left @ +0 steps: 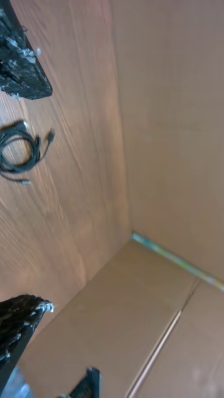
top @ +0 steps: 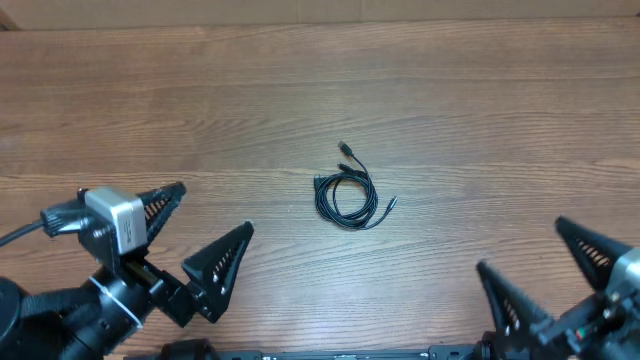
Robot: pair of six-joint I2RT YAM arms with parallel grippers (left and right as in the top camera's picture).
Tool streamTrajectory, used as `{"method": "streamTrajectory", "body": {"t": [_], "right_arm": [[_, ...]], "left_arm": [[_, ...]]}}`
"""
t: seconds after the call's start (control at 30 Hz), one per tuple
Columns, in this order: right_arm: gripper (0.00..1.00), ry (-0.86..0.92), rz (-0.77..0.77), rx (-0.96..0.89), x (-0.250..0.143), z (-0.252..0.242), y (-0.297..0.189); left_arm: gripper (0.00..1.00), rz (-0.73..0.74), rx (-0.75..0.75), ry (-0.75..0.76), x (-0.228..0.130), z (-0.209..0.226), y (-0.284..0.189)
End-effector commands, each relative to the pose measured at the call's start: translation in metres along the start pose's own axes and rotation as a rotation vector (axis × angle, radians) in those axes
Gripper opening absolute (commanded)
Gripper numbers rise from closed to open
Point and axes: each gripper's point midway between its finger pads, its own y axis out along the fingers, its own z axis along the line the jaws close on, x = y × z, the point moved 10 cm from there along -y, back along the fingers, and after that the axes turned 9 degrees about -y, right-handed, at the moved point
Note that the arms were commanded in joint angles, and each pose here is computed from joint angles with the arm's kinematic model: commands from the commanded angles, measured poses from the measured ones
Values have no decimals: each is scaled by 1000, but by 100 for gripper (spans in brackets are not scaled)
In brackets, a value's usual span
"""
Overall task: Untangle cables
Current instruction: 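Move the left gripper forward over the black cable coil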
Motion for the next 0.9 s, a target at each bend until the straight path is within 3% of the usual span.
{"method": "streamTrajectory", "body": {"t": [0.0,0.37,0.57,0.77,0.87], "right_arm": [[100,3,-3,72,1,6,-2],[100,15,16,52,-2,5,-2],[100,36,38,69,-5,7,-2],[100,39,40,81,-6,8,-2],[100,53,57,94,-9,9,-2]], "left_arm": [[100,19,-66,7,-3,-11,-7],[100,70,6,-64,-14,-2,-5],[99,62,223,-105,-20,15,-7],[100,73,259,-107,-22,18,-8],[100,47,345,-95,-20,25,-9]]}}
